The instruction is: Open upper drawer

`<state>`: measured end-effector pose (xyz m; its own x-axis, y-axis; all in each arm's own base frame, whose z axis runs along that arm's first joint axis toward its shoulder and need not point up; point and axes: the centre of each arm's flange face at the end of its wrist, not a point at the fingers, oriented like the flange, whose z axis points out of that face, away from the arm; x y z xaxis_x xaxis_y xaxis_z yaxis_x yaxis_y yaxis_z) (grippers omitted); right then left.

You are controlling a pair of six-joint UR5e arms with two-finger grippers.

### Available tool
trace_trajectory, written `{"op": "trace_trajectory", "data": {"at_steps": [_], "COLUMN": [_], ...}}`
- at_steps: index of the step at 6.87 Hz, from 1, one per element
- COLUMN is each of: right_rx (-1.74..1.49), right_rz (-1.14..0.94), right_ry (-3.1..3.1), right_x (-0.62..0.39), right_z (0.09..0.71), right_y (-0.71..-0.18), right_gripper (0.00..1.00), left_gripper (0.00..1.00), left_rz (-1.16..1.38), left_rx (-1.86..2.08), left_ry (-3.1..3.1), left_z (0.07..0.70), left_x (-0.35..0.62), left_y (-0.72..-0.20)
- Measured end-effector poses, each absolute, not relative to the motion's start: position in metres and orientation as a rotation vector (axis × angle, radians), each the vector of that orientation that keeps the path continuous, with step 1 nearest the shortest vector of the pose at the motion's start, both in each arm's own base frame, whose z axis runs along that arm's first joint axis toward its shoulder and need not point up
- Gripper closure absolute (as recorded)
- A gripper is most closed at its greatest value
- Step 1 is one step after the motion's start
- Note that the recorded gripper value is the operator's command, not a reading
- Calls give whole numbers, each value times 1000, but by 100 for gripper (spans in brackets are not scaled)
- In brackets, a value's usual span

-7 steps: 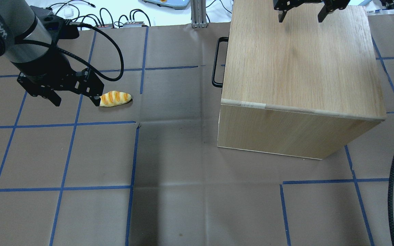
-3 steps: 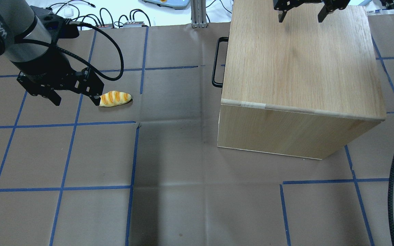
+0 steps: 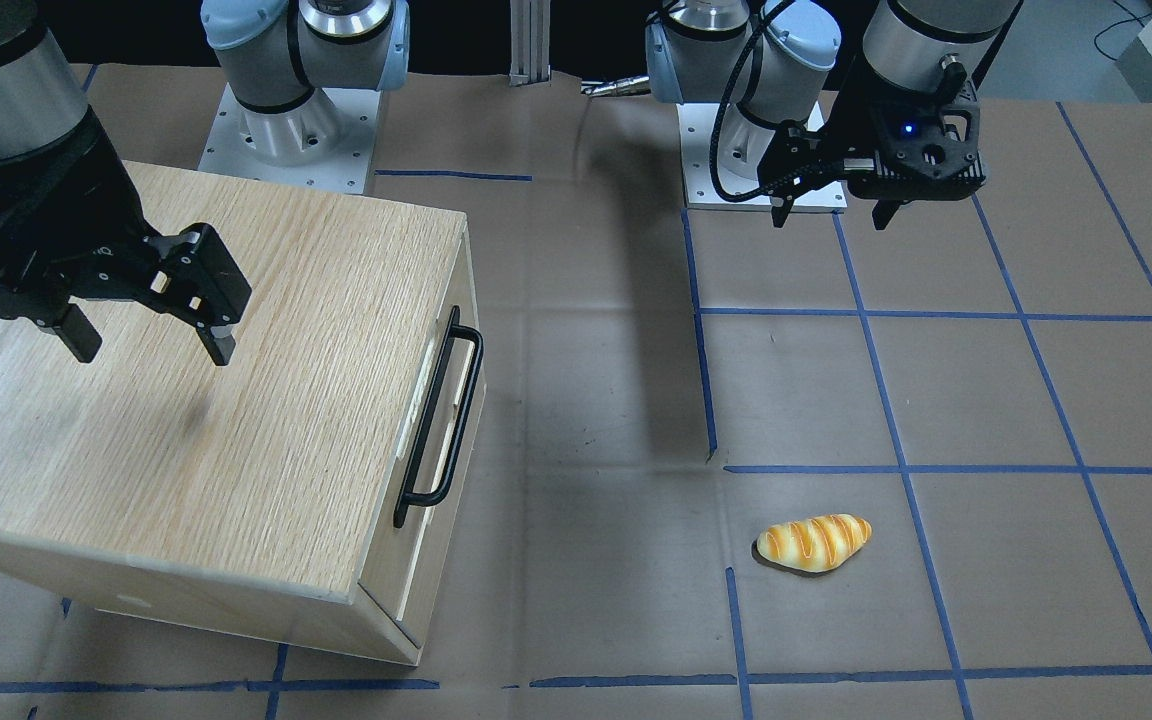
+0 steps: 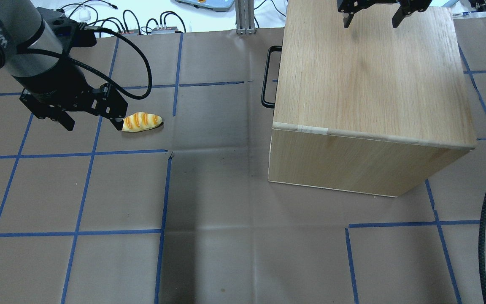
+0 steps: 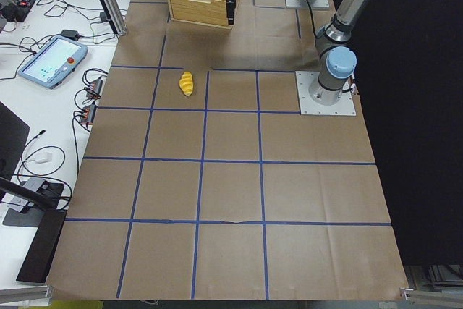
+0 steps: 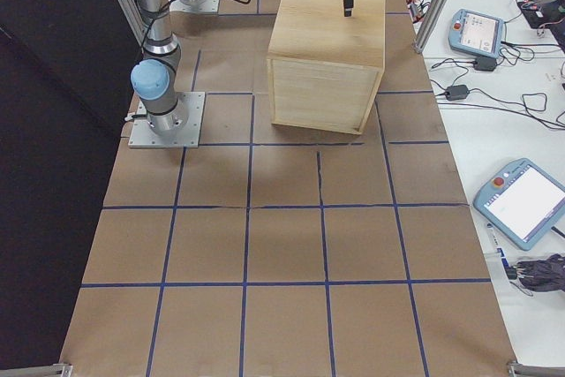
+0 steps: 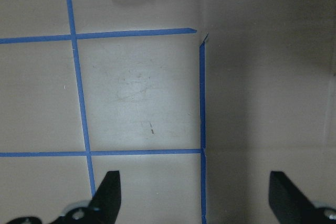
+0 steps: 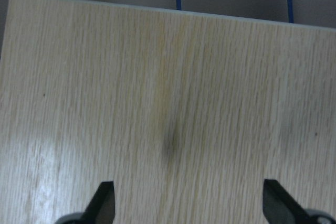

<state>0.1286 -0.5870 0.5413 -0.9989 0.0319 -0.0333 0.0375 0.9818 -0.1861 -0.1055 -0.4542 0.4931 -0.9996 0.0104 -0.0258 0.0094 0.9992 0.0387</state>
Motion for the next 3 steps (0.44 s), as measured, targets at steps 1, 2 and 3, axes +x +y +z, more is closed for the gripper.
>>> {"op": "trace_trajectory", "data": {"at_steps": [1,2,3], "right_rx": [54,54,54], "right_rz": [-292,-292,-292], "right_ry": [3097,3097,3097], "right_x": [129,129,129], "right_z": [541,541,541], "right_y": [-587,-587,-587], "right_gripper": [0,0,0], "left_gripper": [0,0,0], "left_rz": [64,62,37], "left_rx": [-10,-16,2], "left_ry": [3114,3113,3113], "left_z": [492,491,488], "left_x": [-105,-106,-109], "left_y": [-455,-458,-467]}}
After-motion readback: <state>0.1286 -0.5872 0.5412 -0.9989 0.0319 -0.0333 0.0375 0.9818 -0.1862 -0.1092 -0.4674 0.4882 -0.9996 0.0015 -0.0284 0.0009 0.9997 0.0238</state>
